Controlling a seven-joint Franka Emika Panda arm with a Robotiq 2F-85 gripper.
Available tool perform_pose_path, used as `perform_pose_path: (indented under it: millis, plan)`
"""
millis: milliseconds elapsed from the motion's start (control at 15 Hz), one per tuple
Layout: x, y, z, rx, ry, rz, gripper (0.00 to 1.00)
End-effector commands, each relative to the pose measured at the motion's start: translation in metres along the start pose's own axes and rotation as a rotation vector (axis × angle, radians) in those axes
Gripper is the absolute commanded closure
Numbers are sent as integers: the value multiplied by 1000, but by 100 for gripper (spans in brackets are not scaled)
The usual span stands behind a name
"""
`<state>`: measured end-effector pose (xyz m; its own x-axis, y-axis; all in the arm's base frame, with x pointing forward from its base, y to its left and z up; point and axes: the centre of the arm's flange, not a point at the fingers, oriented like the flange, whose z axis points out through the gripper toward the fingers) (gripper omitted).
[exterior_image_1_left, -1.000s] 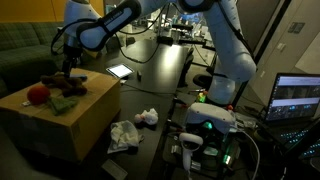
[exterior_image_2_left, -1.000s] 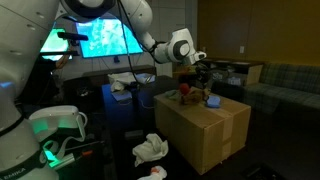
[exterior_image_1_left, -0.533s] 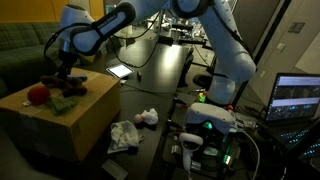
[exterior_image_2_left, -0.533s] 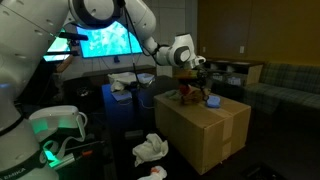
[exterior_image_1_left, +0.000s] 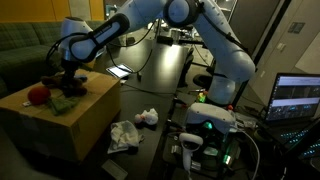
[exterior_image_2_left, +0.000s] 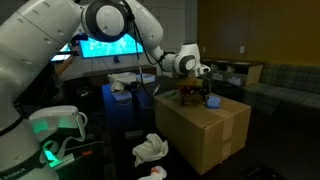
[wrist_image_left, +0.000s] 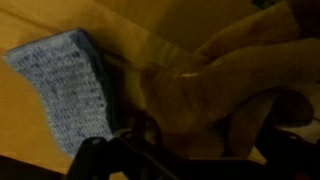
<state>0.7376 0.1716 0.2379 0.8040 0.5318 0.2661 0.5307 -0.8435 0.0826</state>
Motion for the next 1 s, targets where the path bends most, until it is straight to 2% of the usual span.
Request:
perform_pose_path:
  millis: [0, 267, 600, 867, 933]
  plan:
    - [16, 14, 7, 20, -23, -6, 25]
    - [15, 15, 2, 19, -68, -10, 58]
    - [12, 13, -6, 37, -117, -12, 92]
    - [5, 1, -25, 70, -152, -32, 98]
    - [3, -2, -30, 77, -159, -37, 96]
